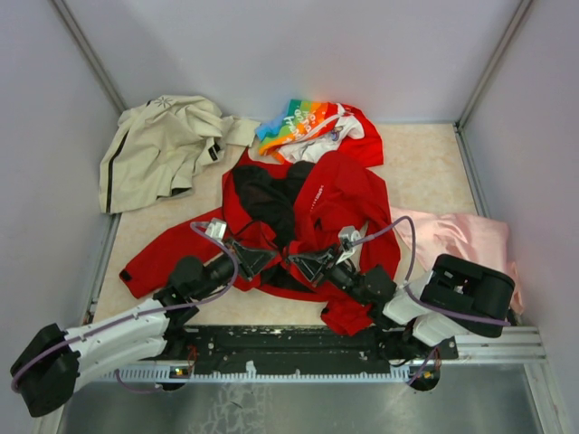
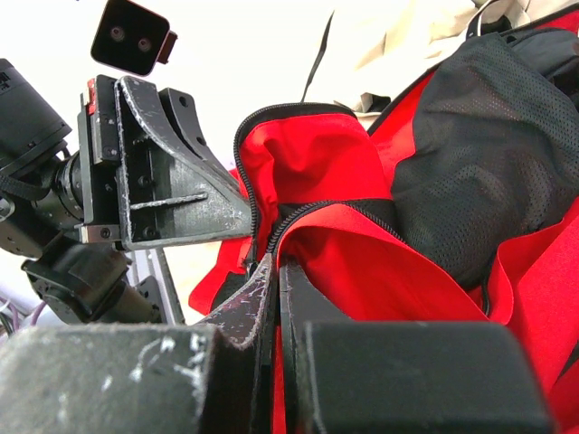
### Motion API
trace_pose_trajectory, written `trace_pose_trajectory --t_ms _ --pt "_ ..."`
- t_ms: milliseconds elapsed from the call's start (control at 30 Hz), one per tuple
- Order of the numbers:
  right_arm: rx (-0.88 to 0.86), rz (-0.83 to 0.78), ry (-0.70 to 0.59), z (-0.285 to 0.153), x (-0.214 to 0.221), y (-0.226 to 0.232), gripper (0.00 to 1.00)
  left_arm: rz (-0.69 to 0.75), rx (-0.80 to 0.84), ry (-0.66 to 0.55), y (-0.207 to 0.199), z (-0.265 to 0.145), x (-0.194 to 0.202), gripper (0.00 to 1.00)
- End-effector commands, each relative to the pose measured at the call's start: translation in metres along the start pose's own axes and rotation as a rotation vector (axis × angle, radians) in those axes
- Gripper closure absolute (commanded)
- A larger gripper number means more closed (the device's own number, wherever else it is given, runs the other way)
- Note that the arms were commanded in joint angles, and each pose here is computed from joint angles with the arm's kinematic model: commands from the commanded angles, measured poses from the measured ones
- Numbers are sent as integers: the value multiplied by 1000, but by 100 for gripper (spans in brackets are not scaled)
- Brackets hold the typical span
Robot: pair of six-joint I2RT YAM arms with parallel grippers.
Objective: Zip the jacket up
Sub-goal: Insert the zipper into the jacket.
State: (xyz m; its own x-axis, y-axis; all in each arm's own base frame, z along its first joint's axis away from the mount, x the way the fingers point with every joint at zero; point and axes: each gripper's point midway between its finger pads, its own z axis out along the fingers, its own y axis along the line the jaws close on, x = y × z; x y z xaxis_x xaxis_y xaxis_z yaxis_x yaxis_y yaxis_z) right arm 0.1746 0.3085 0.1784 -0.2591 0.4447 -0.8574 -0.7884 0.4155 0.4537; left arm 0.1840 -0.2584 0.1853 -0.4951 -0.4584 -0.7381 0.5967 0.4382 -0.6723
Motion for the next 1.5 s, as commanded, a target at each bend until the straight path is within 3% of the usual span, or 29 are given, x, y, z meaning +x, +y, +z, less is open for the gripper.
trace_pose_trajectory --t_ms 0,1467 --pt "-85 14 -207 9 -55 26 100 -5 27 -42 -7 3 -11 100" --pt "-90 47 -216 15 -58 29 100 95 101 121 -17 -3 20 100"
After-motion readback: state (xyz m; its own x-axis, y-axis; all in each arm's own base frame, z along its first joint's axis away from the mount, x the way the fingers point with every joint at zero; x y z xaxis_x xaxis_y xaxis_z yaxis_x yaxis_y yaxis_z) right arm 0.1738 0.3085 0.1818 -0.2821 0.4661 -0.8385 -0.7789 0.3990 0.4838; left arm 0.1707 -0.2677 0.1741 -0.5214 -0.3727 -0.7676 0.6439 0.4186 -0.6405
